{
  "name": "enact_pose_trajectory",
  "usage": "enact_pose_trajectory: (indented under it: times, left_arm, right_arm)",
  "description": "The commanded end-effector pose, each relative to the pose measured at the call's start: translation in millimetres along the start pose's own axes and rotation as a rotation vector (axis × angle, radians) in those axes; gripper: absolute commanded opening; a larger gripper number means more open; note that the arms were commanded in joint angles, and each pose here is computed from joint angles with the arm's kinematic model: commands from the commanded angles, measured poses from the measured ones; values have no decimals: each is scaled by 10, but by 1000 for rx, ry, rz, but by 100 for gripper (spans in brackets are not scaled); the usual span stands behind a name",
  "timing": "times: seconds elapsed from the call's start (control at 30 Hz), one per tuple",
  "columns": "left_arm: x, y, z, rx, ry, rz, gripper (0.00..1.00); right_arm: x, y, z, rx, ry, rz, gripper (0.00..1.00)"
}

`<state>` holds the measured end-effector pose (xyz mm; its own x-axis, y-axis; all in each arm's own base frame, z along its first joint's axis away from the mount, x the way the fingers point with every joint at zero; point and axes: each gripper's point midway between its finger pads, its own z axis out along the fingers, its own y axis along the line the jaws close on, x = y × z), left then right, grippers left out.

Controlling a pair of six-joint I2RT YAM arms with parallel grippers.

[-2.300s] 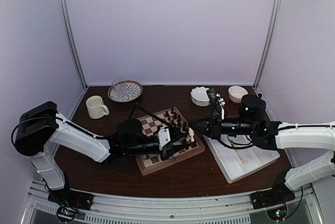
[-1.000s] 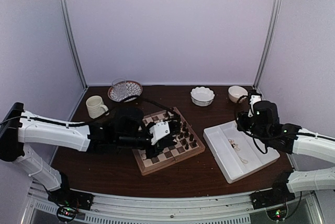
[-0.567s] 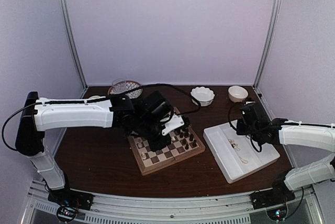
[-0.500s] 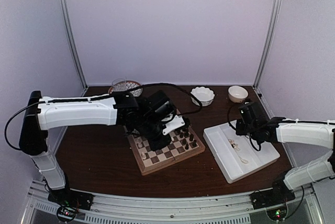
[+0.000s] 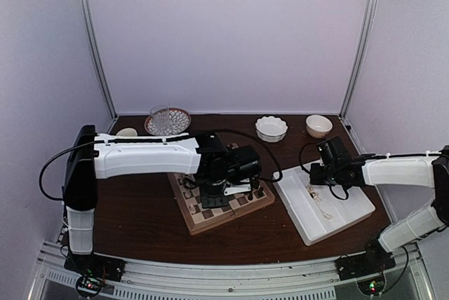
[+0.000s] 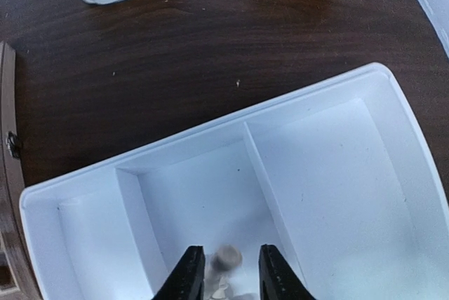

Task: Set up the chess pieces on the board
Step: Place the chess pile in the storage box, then place the pawn on the chessboard, then pick up the pawn from the chessboard.

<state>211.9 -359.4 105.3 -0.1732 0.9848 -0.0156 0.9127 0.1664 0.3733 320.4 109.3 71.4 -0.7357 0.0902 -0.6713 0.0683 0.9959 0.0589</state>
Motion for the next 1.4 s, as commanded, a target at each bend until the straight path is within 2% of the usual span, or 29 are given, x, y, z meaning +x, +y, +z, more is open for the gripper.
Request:
enact_pose_trajectory:
  times: [0.0, 0.23, 0.4, 0.63, 0.83, 1.0, 1.07, 1.2, 1.37]
  left_arm:
    - [32, 204, -44, -150, 83, 112, 18]
    - [-63, 172, 40, -318, 172, 348, 17]
    - [-110, 189, 7, -347, 169, 362, 17]
    - [-232, 59, -217, -229, -9, 211, 27]
    - [-324, -65, -491, -120, -219, 93, 32]
    - [-362, -183, -586, -78, -370, 153, 38]
    - [-370, -337, -567, -6, -407, 202, 40]
    - [-411, -550, -501, 102, -428, 253, 40]
    - [-364, -691, -353, 187, -341, 348, 42]
  right_arm:
    - [-156, 62, -84, -44, -45, 31, 40]
    - [-202, 21, -158, -50, -84, 57, 43]
    - [-218, 12, -190, -58, -100, 64, 43]
    - [-235, 16, -211, -67, -110, 69, 44]
    - [-249, 10, -236, -73, -123, 72, 44]
    - [-264, 4, -254, -79, -134, 76, 44]
    - [-266, -4, -257, -78, -136, 79, 44]
    - [-272, -10, -263, -81, -140, 81, 44]
    - [-275, -13, -261, -82, -140, 82, 44]
